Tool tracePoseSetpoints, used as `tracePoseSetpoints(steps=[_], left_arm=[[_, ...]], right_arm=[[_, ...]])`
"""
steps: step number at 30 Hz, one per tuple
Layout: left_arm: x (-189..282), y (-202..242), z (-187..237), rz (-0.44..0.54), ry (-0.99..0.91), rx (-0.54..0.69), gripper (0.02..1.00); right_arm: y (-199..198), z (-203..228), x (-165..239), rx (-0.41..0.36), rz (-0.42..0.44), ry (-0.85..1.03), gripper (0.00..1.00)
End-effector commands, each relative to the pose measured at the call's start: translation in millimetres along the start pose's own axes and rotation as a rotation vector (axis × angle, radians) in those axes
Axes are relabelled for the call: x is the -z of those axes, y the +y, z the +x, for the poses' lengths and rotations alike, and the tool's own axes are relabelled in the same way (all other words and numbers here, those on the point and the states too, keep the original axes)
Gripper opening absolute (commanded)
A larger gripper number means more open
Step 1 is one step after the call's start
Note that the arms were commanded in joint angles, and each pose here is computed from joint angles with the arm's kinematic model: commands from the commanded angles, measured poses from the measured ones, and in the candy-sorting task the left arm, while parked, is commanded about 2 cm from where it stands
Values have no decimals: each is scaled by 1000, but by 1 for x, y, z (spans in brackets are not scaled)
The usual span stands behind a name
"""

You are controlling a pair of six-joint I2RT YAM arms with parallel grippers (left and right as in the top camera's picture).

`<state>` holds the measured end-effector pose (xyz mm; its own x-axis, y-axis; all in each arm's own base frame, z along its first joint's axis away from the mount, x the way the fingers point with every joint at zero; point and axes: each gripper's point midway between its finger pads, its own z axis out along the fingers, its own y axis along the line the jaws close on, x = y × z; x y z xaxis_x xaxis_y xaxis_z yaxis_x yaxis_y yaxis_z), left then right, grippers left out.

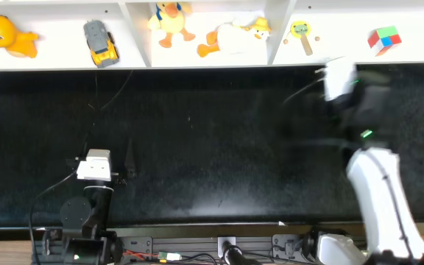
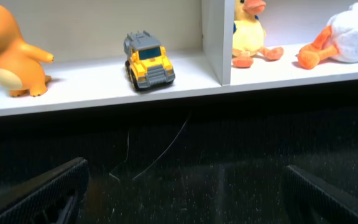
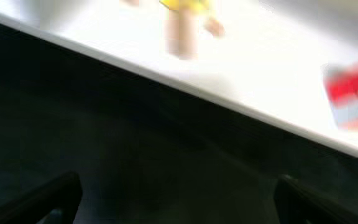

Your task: Store Toys

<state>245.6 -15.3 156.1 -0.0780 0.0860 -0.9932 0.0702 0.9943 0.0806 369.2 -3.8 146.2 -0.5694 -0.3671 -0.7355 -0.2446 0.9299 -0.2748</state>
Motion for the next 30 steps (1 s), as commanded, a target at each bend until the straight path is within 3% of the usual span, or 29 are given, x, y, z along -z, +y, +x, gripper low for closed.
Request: tracePoseSetpoints(steps=[1, 6, 9, 18, 24, 30], left_arm=[[0, 2, 0, -13, -3, -11, 998], [0, 2, 0, -13, -3, -11, 998], [0, 2, 0, -13, -3, -12, 998], [0, 2, 0, -13, -3, -11, 998], [0, 2, 0, -13, -3, -12, 998], [0, 2, 0, -13, -3, -12, 998]], right_arm=[[36, -6, 28, -80, 9, -150, 996], [56, 9, 57, -260, -33, -283, 998], [60, 24, 64, -311, -34, -319, 996], [58, 48, 84, -336, 4, -461, 996], [66, 72, 77, -335, 1, -447, 993], [62, 59, 88, -335, 9, -528, 996]])
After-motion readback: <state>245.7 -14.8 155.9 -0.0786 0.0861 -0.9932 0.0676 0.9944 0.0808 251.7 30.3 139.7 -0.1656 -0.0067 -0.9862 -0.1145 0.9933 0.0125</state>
